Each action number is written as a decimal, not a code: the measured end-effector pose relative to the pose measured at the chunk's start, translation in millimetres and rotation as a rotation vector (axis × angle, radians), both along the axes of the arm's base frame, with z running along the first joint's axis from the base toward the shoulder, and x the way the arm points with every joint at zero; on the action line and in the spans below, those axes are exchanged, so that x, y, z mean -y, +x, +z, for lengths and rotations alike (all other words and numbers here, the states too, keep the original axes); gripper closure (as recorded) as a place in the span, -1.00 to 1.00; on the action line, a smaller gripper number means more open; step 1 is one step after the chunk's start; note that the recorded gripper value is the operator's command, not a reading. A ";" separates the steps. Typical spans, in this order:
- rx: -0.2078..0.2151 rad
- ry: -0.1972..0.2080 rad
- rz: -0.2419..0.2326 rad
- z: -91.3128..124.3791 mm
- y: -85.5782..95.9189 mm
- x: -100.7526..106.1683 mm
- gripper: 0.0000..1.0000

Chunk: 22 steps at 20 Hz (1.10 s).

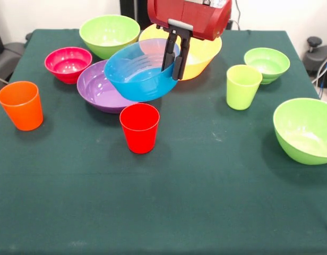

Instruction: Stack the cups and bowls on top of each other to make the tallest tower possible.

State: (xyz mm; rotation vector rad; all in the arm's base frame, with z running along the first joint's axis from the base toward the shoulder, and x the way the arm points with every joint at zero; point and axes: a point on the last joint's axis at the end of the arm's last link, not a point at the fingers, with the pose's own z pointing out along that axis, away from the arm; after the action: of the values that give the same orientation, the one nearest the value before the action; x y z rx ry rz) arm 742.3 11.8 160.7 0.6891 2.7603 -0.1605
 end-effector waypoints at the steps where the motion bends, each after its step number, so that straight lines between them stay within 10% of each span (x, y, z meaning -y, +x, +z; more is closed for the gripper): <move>1: 0.001 -0.001 0.001 -0.5 -0.2 -0.1 1.00; 22: 0.043 -0.048 0.045 -12.9 -3.3 7.1 1.00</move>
State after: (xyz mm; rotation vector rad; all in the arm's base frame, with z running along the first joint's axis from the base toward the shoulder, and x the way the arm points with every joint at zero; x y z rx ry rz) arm 739.0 4.6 147.8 0.6103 2.7193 -0.1994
